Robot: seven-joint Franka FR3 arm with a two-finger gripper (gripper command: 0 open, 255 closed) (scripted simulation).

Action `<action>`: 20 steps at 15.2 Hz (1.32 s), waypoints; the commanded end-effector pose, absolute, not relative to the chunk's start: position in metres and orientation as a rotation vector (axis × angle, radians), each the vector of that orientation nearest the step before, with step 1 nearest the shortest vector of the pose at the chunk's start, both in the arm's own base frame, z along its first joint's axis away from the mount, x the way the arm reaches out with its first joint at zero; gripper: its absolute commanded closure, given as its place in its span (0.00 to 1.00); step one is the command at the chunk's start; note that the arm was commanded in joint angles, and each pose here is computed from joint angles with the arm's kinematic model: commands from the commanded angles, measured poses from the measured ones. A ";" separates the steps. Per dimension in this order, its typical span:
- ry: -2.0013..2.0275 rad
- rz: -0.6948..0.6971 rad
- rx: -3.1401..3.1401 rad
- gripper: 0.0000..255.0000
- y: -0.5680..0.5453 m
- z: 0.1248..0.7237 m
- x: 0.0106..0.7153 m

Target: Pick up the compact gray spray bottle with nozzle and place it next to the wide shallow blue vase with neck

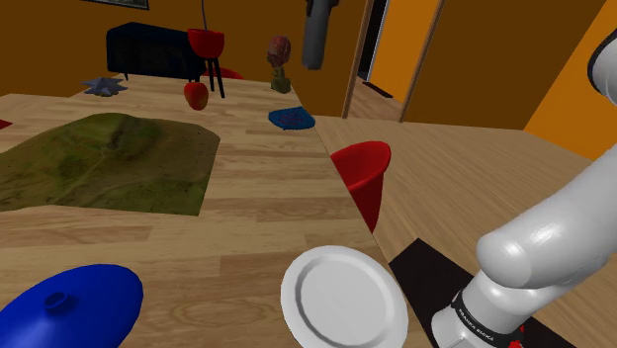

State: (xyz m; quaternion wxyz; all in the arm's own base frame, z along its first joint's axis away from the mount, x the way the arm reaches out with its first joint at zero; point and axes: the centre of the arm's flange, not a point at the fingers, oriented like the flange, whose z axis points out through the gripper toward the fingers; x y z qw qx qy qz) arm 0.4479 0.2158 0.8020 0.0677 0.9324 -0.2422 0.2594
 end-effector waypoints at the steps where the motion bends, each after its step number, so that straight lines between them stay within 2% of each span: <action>1: -0.733 0.781 2.811 1.00 0.235 0.790 0.433; 20: -0.733 0.780 2.811 1.00 0.415 0.694 0.288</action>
